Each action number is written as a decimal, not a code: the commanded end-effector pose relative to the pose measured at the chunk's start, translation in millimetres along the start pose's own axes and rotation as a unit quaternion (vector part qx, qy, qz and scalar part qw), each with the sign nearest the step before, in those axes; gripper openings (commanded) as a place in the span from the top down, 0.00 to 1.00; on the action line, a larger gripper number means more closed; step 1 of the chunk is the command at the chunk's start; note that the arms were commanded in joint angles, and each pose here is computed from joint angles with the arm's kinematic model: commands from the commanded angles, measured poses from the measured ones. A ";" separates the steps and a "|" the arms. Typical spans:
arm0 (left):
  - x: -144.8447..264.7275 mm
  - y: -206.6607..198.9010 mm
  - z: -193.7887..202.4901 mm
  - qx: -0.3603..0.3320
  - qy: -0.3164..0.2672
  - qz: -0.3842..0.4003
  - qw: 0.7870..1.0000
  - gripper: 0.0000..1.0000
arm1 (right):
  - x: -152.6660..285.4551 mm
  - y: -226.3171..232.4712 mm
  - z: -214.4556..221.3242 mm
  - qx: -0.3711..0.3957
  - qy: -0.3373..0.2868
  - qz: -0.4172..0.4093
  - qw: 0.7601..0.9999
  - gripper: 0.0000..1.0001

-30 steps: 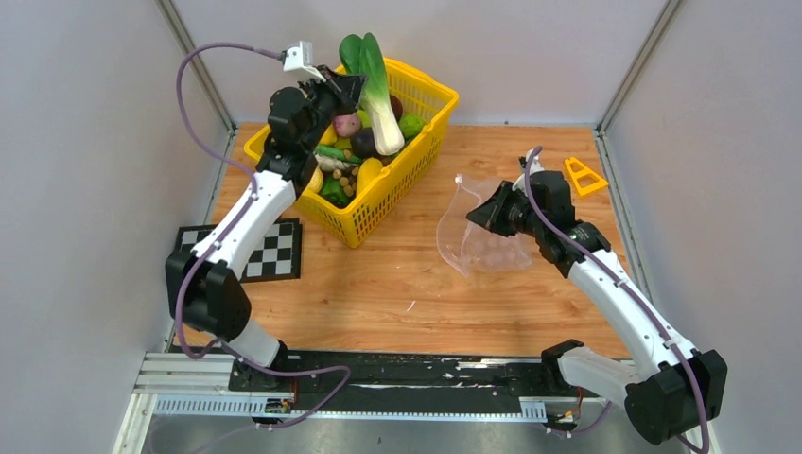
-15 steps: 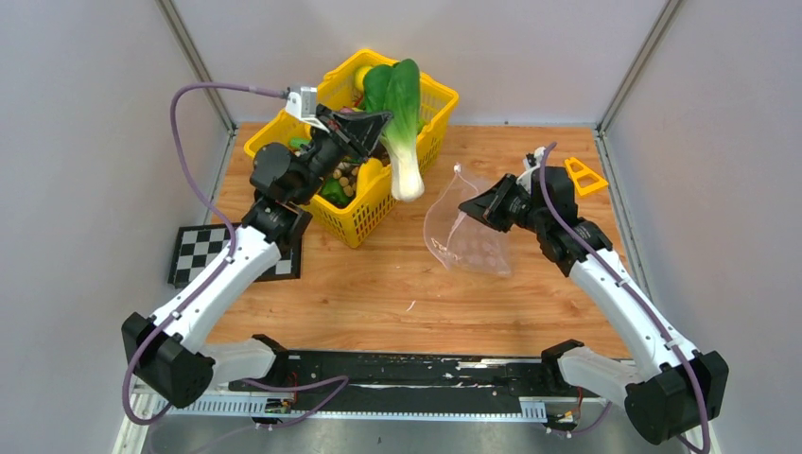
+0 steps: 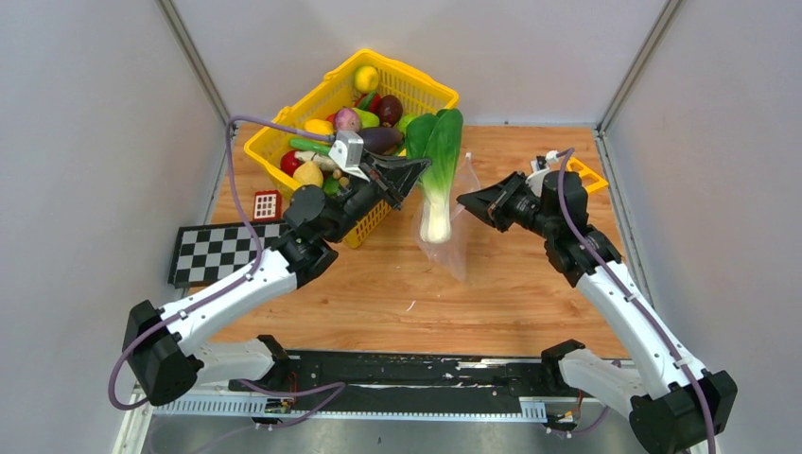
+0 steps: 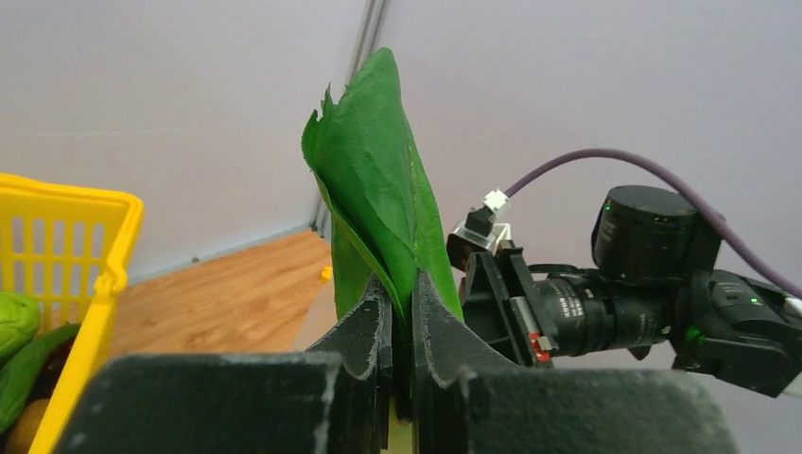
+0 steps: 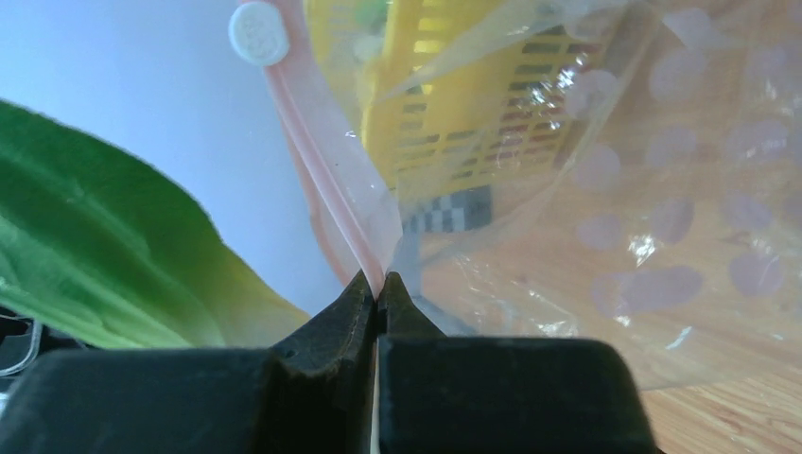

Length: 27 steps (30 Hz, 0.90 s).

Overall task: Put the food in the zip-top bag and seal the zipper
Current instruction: Place the fake vegetable in the zipper food storage bag.

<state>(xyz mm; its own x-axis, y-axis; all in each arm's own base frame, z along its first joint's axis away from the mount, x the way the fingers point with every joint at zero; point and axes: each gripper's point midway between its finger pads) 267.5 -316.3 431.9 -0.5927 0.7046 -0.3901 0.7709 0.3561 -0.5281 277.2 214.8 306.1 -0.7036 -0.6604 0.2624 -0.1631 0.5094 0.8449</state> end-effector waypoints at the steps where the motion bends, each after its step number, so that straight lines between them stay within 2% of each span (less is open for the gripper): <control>1: -3.9 -4.2 -24.8 -0.040 -0.069 0.001 0.997 1.00 | 8.6 18.7 -0.5 -0.016 -0.003 -0.037 0.999 1.00; 8: -1.7 3.1 -29.1 -0.060 -0.106 -0.011 0.992 1.00 | 8.3 10.8 10.5 0.001 0.018 -0.035 0.999 1.00; 13: -4.4 7.5 -25.9 -0.084 -0.100 -0.017 0.991 1.00 | 9.1 11.5 15.4 0.017 0.030 -0.044 0.998 1.00; 19: 2.7 20.4 -24.6 -0.100 -0.128 -0.030 0.986 1.00 | 16.0 17.6 13.6 0.046 0.029 -0.045 0.998 1.00; 27: 4.7 26.1 -17.3 -0.132 -0.139 -0.035 0.981 1.00 | 18.5 24.0 19.7 0.038 0.045 -0.067 0.996 1.00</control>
<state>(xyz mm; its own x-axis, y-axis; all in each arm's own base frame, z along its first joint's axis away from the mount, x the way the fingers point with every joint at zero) 292.8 -303.3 409.1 -0.6778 0.5512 -0.4866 0.7345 0.5378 -0.4139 255.7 221.7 293.8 -0.6241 -0.7311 0.2758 -0.2215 0.5040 0.8348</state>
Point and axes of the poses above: each gripper's point midway between its finger pads, its own x axis back along the fingers, its own y axis along the line the jaws close on, z = x × y, and after that the axes turned 15 degrees about x, right-handed
